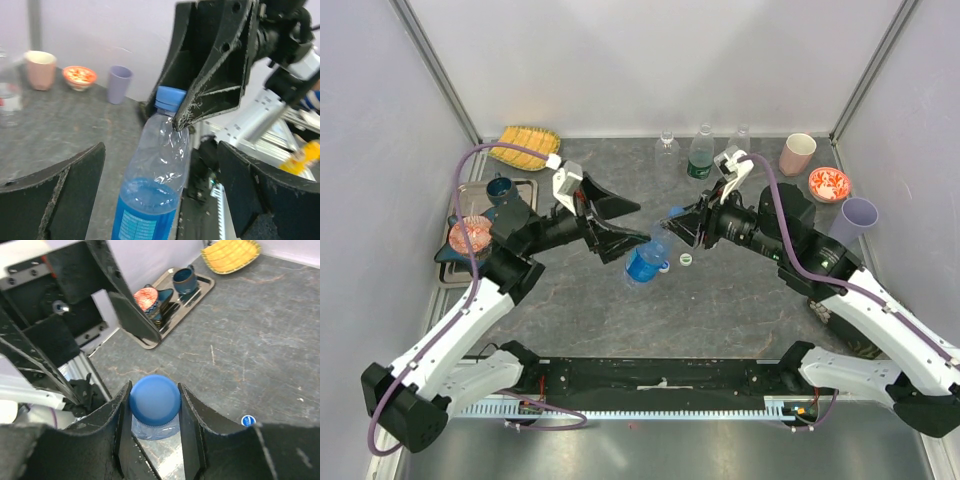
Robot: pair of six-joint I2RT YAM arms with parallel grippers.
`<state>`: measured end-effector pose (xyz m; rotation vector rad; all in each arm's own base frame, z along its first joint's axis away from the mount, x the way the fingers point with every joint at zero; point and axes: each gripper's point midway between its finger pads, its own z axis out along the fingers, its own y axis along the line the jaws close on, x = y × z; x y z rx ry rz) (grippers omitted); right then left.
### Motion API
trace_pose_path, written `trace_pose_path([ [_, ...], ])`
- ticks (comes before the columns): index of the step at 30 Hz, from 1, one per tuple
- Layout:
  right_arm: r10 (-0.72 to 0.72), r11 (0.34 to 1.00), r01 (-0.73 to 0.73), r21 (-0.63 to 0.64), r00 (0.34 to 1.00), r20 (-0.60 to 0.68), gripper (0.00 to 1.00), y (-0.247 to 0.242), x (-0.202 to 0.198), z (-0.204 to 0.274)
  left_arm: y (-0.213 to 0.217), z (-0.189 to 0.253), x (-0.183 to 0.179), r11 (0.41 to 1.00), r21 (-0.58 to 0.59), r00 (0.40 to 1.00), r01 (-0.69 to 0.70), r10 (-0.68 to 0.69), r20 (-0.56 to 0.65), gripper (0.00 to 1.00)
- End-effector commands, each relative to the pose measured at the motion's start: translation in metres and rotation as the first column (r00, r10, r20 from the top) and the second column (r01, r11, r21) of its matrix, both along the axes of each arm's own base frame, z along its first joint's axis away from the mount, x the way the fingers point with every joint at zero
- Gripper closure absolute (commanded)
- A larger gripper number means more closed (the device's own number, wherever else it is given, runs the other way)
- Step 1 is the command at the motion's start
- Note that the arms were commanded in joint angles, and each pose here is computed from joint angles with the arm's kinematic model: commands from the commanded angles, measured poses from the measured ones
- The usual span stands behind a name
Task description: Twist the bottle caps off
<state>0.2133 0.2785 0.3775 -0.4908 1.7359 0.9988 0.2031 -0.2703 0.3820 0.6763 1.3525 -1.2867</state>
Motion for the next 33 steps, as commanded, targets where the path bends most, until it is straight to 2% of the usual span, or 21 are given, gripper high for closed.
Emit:
trace_pose_path([
  [1,0.079,0.994,-0.081,0.071,0.996,0.028,1.0,0.002,-0.019,0.023,-0.011,0.01,-0.048,0.945,0.006,0.945,0.326,-0.326,0.034,0.0],
  [12,0.194,0.956,-0.204,0.211,0.979,0.066,1.0,0.022,-0.031,0.061,-0.013,-0.022,-0.044,0.94,0.095,0.944,0.326,-0.328,0.007,0.0],
  [21,0.215,0.945,-0.226,0.237,0.974,0.071,1.0,0.032,-0.028,0.068,-0.012,-0.03,-0.045,0.929,0.139,0.938,0.342,-0.346,0.003,0.02],
  [26,0.217,0.939,-0.23,0.256,0.973,0.078,1.0,0.033,-0.027,0.072,-0.012,-0.035,-0.047,0.925,0.155,0.937,0.346,-0.35,0.001,0.09],
  [33,0.224,0.939,-0.233,0.253,0.972,0.064,1.0,0.037,-0.026,0.068,-0.012,-0.036,-0.048,0.922,0.171,0.935,0.347,-0.353,0.007,0.24],
])
